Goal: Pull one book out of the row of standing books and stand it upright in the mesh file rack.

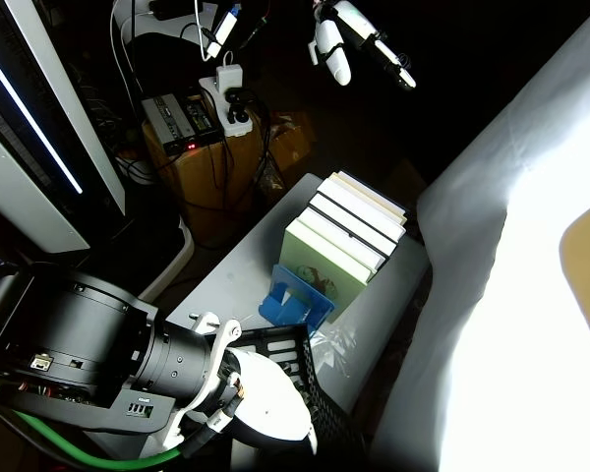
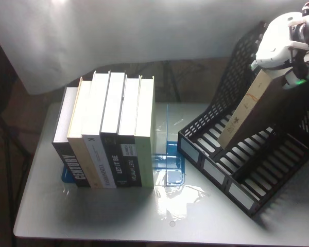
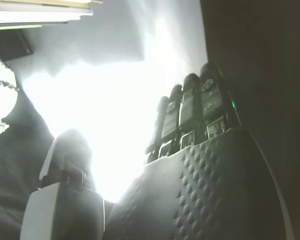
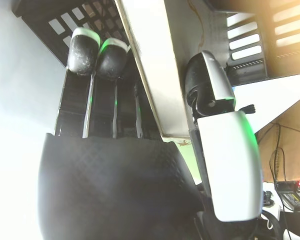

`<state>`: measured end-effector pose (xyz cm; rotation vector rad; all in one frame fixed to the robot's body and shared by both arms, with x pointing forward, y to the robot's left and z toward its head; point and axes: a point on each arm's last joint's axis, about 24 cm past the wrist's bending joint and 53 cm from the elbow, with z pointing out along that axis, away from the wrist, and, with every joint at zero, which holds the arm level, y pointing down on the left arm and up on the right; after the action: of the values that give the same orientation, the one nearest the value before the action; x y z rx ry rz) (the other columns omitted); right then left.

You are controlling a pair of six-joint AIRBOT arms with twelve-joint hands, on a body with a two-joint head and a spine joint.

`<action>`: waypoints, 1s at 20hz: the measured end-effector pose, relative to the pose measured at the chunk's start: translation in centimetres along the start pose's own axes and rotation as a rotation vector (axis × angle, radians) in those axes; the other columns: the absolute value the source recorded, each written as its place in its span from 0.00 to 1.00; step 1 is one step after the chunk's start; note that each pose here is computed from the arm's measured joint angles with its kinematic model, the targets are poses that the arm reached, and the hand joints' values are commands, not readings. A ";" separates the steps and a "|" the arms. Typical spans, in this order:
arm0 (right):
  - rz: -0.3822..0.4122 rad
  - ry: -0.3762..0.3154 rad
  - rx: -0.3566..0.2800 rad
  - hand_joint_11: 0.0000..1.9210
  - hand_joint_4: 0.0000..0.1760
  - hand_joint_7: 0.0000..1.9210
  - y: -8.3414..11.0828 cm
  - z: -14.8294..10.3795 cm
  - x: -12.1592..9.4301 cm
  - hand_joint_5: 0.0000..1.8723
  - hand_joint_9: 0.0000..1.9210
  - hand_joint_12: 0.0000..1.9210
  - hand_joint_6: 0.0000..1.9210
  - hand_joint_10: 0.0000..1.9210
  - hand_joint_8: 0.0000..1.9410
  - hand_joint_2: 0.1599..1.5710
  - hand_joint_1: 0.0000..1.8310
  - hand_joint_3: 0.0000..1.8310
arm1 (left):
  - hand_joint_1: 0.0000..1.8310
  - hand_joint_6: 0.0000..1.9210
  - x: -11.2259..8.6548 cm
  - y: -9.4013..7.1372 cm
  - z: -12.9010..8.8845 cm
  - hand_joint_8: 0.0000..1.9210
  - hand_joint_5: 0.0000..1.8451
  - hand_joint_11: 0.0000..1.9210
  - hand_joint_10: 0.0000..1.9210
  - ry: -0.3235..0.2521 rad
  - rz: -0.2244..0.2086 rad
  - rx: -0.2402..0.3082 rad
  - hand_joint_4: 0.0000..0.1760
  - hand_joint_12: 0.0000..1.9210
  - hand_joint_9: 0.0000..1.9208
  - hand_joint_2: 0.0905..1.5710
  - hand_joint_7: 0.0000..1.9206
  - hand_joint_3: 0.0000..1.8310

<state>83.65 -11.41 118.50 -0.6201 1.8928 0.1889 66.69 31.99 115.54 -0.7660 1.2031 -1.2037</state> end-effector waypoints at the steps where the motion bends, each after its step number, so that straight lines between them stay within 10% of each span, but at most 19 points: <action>1: -0.001 0.002 -0.002 0.31 0.00 0.26 0.1 0.0 0.0 0.22 0.34 1.00 0.82 1.00 0.93 0.88 0.60 0.01 | 0.13 0.00 0.0 0.0 0.0 0.00 0.00 0.00 0.00 0.000 0.000 0.000 0.00 0.00 0.00 0.86 0.00 0.00; 2: -0.002 0.001 -0.002 0.35 0.00 0.31 0.1 0.0 0.1 0.24 0.36 1.00 0.90 0.98 0.90 0.90 0.50 0.00 | 0.13 0.00 0.0 0.0 0.0 0.00 0.00 0.00 0.00 0.000 0.000 0.000 0.02 0.00 0.00 0.86 0.00 0.00; 7: -0.016 0.003 -0.022 0.29 0.00 0.32 1.3 0.2 0.2 0.25 0.27 1.00 0.80 1.00 0.96 0.87 0.61 0.00 | 0.16 0.00 0.1 0.0 0.0 0.00 0.00 0.00 0.00 0.003 0.001 0.002 0.00 0.00 0.00 0.86 0.00 0.00; 8: -0.019 0.001 -0.022 0.14 0.00 0.21 1.4 0.2 0.2 0.16 0.19 1.00 0.60 1.00 0.92 0.86 0.48 0.00 | 0.17 0.00 0.1 -0.1 0.0 0.00 0.00 0.00 0.00 0.004 0.001 0.003 0.00 0.00 0.00 0.86 0.00 0.00; 9: -0.022 0.000 -0.027 0.30 0.00 0.22 1.6 0.2 0.1 0.10 0.28 1.00 0.66 1.00 0.98 0.89 0.33 0.01 | 0.18 0.00 0.1 -0.1 0.0 0.00 0.00 0.00 0.00 0.004 0.001 0.002 0.00 0.00 0.00 0.86 0.00 0.00; 10: -0.035 0.000 -0.027 0.35 0.00 0.22 1.6 0.2 0.1 0.17 0.30 1.00 0.90 1.00 0.99 0.93 0.51 0.01 | 0.18 0.00 0.1 -0.1 0.0 0.00 0.00 0.00 0.00 0.003 0.001 0.003 0.00 0.00 0.00 0.86 0.00 0.00; 11: -0.041 0.003 -0.028 0.24 0.00 0.16 1.7 0.2 0.3 0.04 0.20 1.00 0.63 0.99 0.89 0.93 0.35 0.00 | 0.19 0.00 0.1 -0.1 0.0 0.00 0.00 0.00 0.00 0.003 0.001 0.005 0.00 0.00 0.00 0.86 0.00 0.00; 12: -0.048 0.009 -0.024 0.24 0.00 0.23 1.6 0.4 0.8 0.08 0.20 1.00 0.49 1.00 0.92 0.89 0.60 0.00 | 0.18 0.00 0.1 -0.2 0.0 0.00 0.00 0.00 0.00 0.006 0.002 0.009 0.00 0.00 0.00 0.87 0.00 0.00; 13: -0.044 0.017 -0.017 0.13 0.00 0.29 1.3 0.5 1.2 0.21 0.14 1.00 0.77 0.96 0.91 0.88 0.58 0.00 | 0.17 0.00 0.2 -0.2 0.0 0.00 0.00 0.00 0.00 0.006 0.001 0.010 0.00 0.00 0.00 0.87 0.00 0.00; 15: -0.050 0.034 -0.015 0.27 0.00 0.29 1.1 0.6 1.7 0.16 0.27 1.00 0.52 1.00 0.89 0.85 0.68 0.00 | 0.16 0.00 0.2 -0.2 0.0 0.00 0.00 0.00 0.00 0.007 0.002 0.011 0.00 0.00 0.00 0.87 0.00 0.00; 16: -0.048 0.031 -0.014 0.35 0.00 0.27 1.0 0.5 1.7 0.22 0.33 1.00 0.82 1.00 0.92 0.88 0.61 0.00 | 0.16 0.00 0.2 -0.3 0.1 0.00 0.00 0.00 0.00 0.011 0.005 0.016 0.00 0.00 0.00 0.87 0.00 0.00; 20: -0.050 0.036 -0.024 0.40 0.00 0.33 1.5 0.6 1.7 0.21 0.37 1.00 0.85 1.00 0.95 0.89 0.58 0.00 | 0.15 0.00 0.5 -0.8 0.2 0.00 0.00 0.00 0.00 0.014 0.000 0.035 0.00 0.00 0.00 0.88 0.00 0.00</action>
<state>82.90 -10.46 116.46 -0.6904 1.9100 0.1700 66.60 31.30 116.17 -0.7320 1.1906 -1.2293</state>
